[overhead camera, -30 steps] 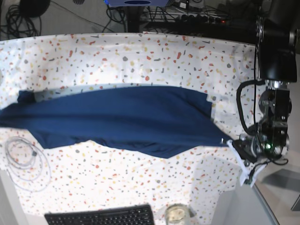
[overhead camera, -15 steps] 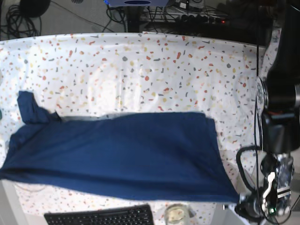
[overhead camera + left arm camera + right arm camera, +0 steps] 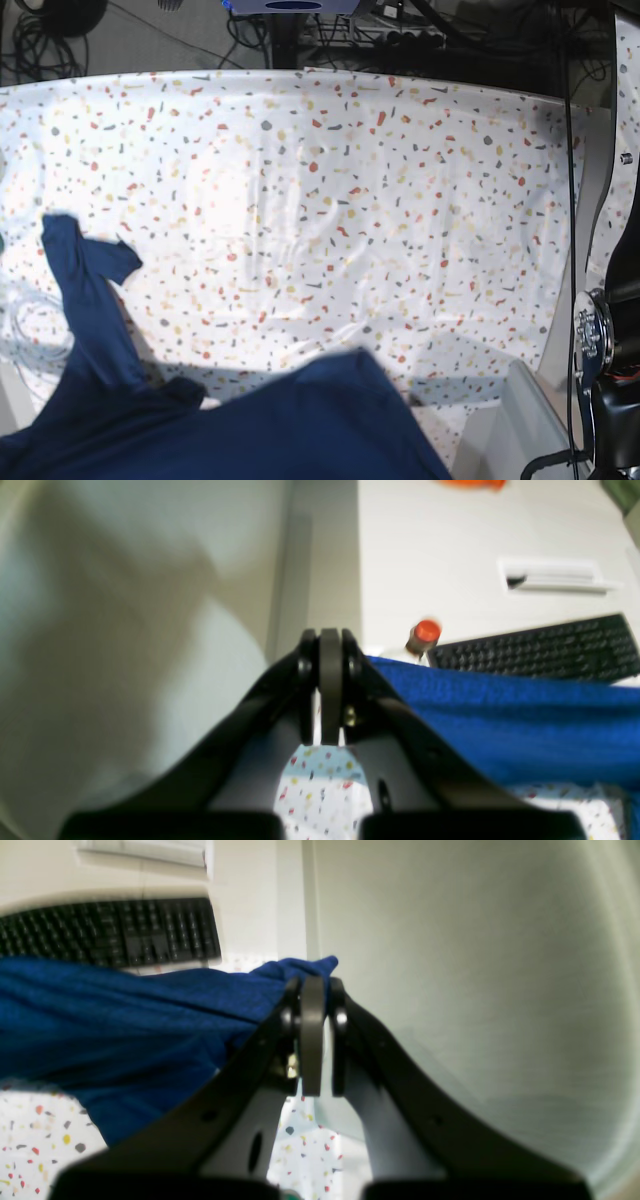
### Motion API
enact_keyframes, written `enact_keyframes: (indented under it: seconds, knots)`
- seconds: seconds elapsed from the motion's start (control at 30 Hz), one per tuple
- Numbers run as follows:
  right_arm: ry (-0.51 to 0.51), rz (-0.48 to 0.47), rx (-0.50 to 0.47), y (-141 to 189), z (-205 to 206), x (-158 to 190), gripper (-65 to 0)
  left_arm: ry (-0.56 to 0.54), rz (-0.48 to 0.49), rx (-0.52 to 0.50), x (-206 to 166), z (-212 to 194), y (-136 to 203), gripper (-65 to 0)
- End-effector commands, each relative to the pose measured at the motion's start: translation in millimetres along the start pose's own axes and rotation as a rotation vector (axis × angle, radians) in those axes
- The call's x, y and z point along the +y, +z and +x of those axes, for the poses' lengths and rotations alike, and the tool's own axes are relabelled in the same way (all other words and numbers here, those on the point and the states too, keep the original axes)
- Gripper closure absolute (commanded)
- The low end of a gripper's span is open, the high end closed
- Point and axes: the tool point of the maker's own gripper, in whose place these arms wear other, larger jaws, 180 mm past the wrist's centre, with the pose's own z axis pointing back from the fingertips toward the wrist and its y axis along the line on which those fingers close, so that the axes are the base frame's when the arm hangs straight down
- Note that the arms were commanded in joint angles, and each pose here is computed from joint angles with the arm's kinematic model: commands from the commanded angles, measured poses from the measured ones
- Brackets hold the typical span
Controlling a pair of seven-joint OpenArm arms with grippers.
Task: Layout the t-shirt on the table in an organized manner, then fold the t-shirt properly
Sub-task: 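Swing the held shirt up and across the cloth with the left gripper, then lower the shirt flat onto the cloth with both grippers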
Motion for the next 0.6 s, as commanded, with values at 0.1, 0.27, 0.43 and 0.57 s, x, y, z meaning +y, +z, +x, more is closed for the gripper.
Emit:
enact_keyframes:
  seconds: [0.1,0.27,0.43,0.57]
  knots:
    - [0.027,-0.086,0.124,19.8,-29.1,-33.3,-0.6,-0.002,0.018,0.037,8.5,-12.3,1.4,0.0]
    - [0.098,-0.141,0.241,36.1,-100.0,-29.9,-0.6,-0.068,0.042,0.126,14.7,-86.3,7.1,0.0]
    - [0.112,-0.140,0.359,62.3,-181.5,-6.3,-0.6,-0.148,0.052,0.255,14.2,-169.0,26.8,0.0]
    - [0.086,-0.073,0.478,73.8,-261.7,24.2,-0.6,-0.124,0.065,0.365,22.6,-245.6,52.6,0.0]
